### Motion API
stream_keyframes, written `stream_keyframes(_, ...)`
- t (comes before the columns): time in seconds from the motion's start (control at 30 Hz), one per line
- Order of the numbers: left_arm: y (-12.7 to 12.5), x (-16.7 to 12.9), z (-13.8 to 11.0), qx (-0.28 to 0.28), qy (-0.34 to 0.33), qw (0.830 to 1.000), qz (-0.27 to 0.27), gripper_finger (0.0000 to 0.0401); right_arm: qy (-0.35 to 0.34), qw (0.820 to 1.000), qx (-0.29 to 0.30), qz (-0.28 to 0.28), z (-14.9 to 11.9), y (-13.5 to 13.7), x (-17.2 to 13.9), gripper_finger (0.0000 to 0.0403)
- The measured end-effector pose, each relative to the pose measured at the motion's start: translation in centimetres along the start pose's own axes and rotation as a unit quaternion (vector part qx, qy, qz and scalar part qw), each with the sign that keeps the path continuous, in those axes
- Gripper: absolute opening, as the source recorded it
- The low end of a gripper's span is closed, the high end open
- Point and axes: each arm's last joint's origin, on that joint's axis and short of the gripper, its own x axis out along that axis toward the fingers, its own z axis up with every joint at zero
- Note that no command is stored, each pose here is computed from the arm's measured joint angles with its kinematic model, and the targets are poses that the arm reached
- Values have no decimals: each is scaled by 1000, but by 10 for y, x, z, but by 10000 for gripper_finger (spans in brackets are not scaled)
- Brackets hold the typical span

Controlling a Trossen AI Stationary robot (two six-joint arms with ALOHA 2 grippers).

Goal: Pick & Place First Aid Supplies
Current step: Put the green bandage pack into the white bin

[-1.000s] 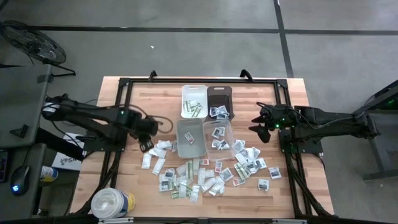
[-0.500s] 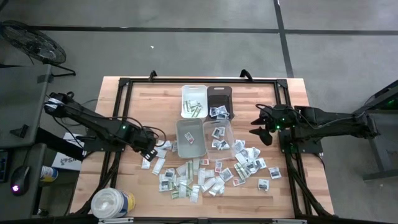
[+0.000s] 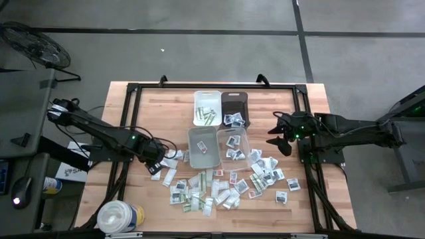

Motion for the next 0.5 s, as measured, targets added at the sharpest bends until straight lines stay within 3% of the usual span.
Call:
stream_keyframes(0.13, 0, 8, 1, 13, -10, 1000, -13, 119, 2, 1000, 7, -1, 0, 0, 0, 222)
stream_keyframes(0.5, -2, 27, 4, 51, 7, 998, 36, 119, 0, 1000, 14, -11, -1, -1, 0, 222)
